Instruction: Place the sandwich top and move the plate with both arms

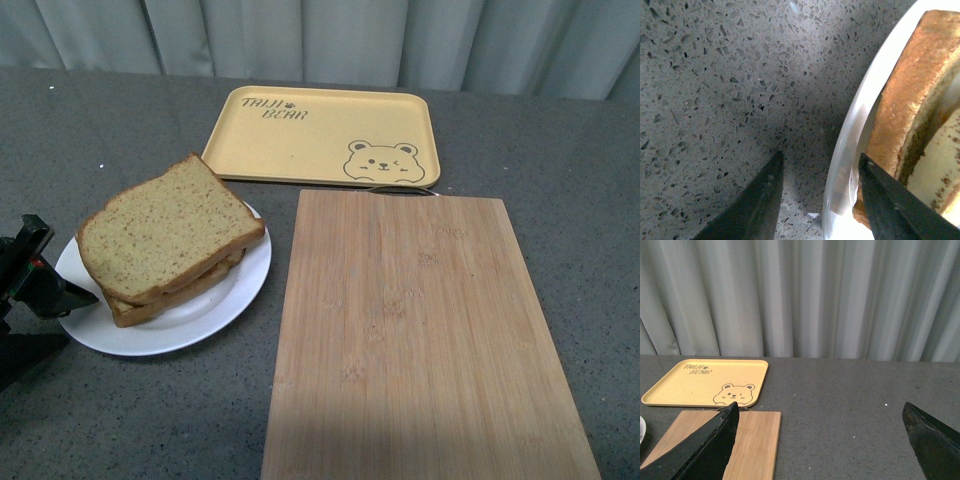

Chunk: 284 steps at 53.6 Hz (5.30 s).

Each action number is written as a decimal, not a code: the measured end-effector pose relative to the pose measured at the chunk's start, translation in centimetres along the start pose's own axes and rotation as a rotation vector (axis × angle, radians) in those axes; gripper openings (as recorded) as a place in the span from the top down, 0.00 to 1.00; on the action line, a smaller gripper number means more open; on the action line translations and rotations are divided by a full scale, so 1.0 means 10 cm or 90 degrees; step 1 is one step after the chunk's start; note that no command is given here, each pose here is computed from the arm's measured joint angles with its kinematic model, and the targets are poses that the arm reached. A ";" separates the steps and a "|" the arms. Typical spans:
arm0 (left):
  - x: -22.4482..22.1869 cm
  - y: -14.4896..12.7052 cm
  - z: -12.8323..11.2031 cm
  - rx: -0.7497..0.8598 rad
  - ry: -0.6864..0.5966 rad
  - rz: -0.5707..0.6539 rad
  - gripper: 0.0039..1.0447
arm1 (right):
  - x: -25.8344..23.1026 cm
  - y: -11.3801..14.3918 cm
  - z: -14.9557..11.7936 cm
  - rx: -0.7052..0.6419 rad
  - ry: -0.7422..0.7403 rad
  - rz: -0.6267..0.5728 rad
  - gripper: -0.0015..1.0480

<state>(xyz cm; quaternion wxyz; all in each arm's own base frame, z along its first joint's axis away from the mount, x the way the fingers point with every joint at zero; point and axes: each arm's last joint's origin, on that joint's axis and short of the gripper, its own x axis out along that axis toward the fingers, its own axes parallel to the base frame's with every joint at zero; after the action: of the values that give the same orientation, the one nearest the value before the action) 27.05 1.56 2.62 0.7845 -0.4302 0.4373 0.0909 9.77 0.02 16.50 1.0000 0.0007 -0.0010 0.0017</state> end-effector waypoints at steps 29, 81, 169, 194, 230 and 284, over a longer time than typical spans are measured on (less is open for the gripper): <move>-0.04 -0.03 0.10 -0.050 0.009 -0.078 0.96 | 0.00 0.00 0.00 0.000 0.000 0.000 0.09; 0.84 -1.84 0.21 -0.054 0.011 -0.281 0.97 | 0.00 0.00 0.00 0.000 0.000 0.000 0.09; 0.68 -2.15 0.07 0.024 -0.027 -0.253 0.07 | 0.00 0.00 0.00 0.000 0.000 0.000 0.09; -0.55 -1.20 -0.05 0.565 -0.594 -0.138 0.83 | 0.00 0.00 0.00 0.000 0.000 0.000 0.09; -1.44 -0.57 -0.34 0.588 -0.589 -0.128 0.97 | 0.00 0.00 0.00 0.000 0.000 0.000 0.09; -1.97 -0.20 -0.66 0.587 -0.610 -0.134 0.97 | 0.00 0.00 0.00 0.000 0.000 0.000 0.09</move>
<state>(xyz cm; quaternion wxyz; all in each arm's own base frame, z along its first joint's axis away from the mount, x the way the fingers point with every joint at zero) 12.29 -0.03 17.26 0.9999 -0.0039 -0.0096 -0.0010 9.77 0.02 16.50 1.0000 0.0005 -0.0010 0.0017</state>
